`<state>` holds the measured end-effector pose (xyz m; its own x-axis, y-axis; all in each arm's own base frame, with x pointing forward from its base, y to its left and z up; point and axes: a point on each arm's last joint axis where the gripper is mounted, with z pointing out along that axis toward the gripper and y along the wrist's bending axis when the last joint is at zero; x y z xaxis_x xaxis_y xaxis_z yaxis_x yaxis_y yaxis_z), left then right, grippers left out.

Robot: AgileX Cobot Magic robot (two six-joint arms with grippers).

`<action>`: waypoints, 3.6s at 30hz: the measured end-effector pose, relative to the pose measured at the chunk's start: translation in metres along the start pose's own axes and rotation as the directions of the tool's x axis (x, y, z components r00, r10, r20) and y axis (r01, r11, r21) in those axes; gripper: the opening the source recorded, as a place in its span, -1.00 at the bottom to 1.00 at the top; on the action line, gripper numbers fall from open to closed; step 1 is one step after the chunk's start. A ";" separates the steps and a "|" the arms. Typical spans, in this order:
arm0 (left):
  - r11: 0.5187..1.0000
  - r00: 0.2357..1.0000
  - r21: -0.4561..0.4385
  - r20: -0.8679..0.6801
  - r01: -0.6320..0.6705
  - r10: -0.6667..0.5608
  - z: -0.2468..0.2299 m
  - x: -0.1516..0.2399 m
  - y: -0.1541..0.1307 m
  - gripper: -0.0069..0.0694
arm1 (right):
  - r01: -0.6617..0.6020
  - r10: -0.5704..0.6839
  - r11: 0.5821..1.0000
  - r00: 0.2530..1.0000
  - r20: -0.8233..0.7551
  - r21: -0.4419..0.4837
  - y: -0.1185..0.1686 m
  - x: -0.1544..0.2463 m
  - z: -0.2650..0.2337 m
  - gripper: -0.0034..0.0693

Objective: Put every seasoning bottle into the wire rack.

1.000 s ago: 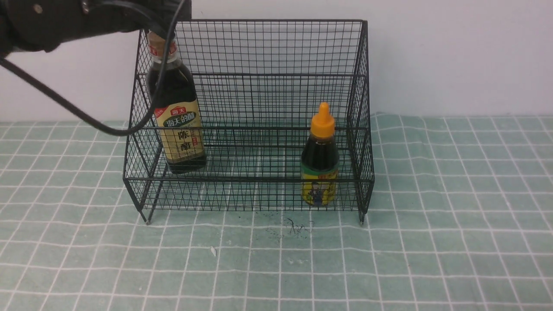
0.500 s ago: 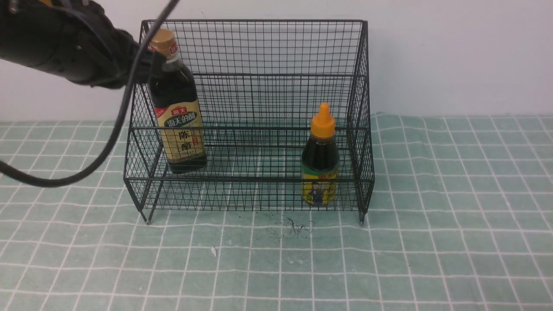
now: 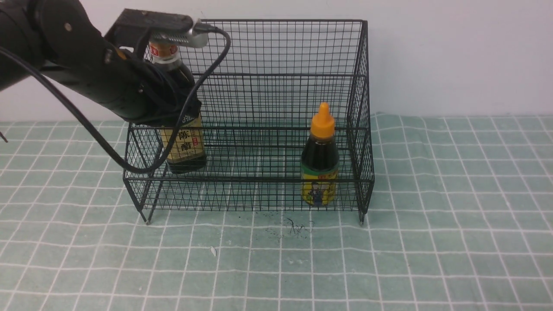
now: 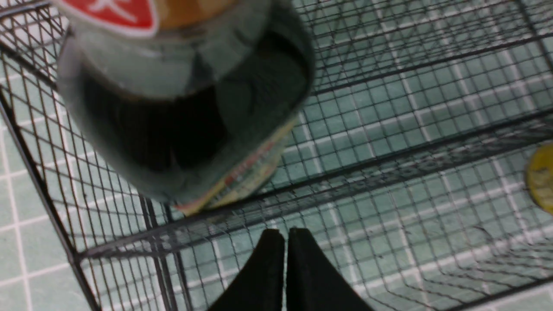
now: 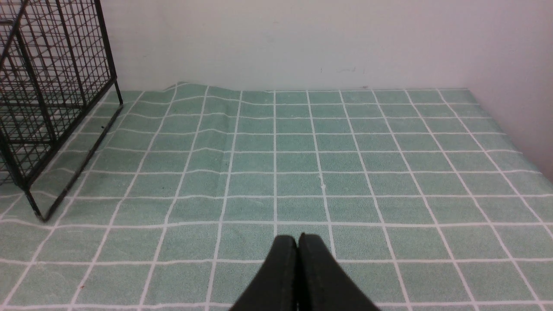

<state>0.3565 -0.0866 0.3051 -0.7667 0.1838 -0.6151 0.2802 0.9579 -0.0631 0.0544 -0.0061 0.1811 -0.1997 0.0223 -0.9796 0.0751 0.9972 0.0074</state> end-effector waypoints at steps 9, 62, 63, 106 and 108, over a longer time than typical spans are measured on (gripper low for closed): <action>0.994 0.997 -0.074 -0.025 -0.077 0.075 0.015 0.002 0.008 -0.84 | 0.000 0.000 1.000 1.000 0.000 0.000 0.000 0.000 0.000 -0.95; 0.995 0.880 -0.015 0.467 0.103 -0.084 -0.211 0.147 -0.016 -0.84 | 0.000 0.000 1.000 1.000 0.000 0.000 0.000 0.000 0.000 -0.95; 0.995 0.873 -0.008 0.479 0.104 -0.087 -0.215 0.155 -0.017 -0.84 | 0.000 0.000 1.000 1.000 0.000 0.000 0.000 0.000 0.000 -0.95; 0.972 0.820 -0.207 0.572 0.115 0.024 -0.089 0.331 0.004 -0.84 | 0.000 0.000 1.000 1.000 0.001 0.000 0.000 0.000 0.000 -0.95; 0.972 0.820 -0.207 0.572 0.115 0.024 -0.089 0.331 0.004 -0.84 | 0.000 0.000 1.000 1.000 0.001 0.000 0.000 0.000 0.000 -0.95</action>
<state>0.0527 -0.0025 0.1711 -0.2919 0.0479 -0.9553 0.0643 0.9975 0.0303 0.0544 -0.0061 0.1811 -0.1990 0.0223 -0.9797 0.0751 0.9972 0.0075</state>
